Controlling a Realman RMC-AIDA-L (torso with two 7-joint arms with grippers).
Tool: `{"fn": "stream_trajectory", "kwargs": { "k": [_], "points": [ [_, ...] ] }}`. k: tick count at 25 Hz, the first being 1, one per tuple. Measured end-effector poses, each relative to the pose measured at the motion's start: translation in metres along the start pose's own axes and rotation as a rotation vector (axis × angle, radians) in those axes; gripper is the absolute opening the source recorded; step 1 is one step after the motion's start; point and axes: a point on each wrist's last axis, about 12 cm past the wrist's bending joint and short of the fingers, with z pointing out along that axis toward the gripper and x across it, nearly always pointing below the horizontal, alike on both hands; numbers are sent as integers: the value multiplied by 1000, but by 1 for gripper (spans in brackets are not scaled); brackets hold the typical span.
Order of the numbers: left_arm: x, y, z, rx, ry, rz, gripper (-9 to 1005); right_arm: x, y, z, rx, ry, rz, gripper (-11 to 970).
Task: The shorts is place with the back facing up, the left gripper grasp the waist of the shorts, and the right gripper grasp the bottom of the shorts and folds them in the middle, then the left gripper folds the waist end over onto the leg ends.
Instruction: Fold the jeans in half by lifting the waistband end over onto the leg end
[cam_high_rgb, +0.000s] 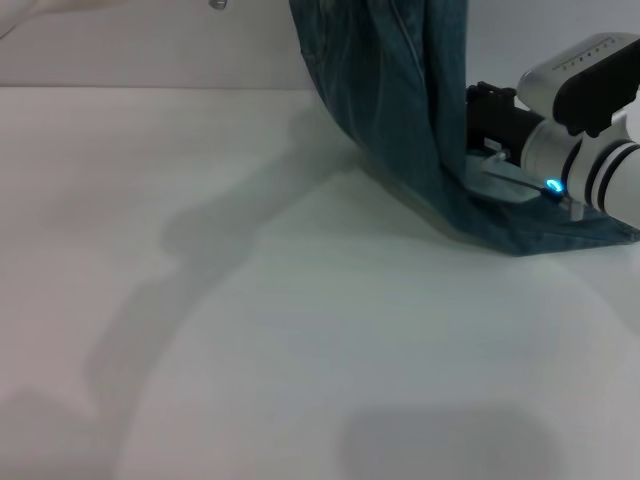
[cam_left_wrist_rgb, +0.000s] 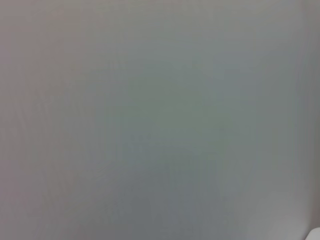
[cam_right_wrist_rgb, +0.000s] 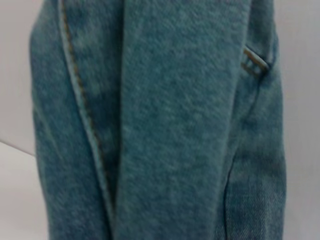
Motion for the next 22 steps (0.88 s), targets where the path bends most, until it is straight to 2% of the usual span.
{"fn": "stream_trajectory", "kwargs": {
  "k": [13, 22],
  "points": [
    [2, 0, 2, 0, 8, 6, 60, -15, 20, 11, -124, -1, -18, 652],
    [2, 0, 2, -4, 5, 9, 60, -26, 40, 16, -259, 13, -18, 652]
  ]
}}
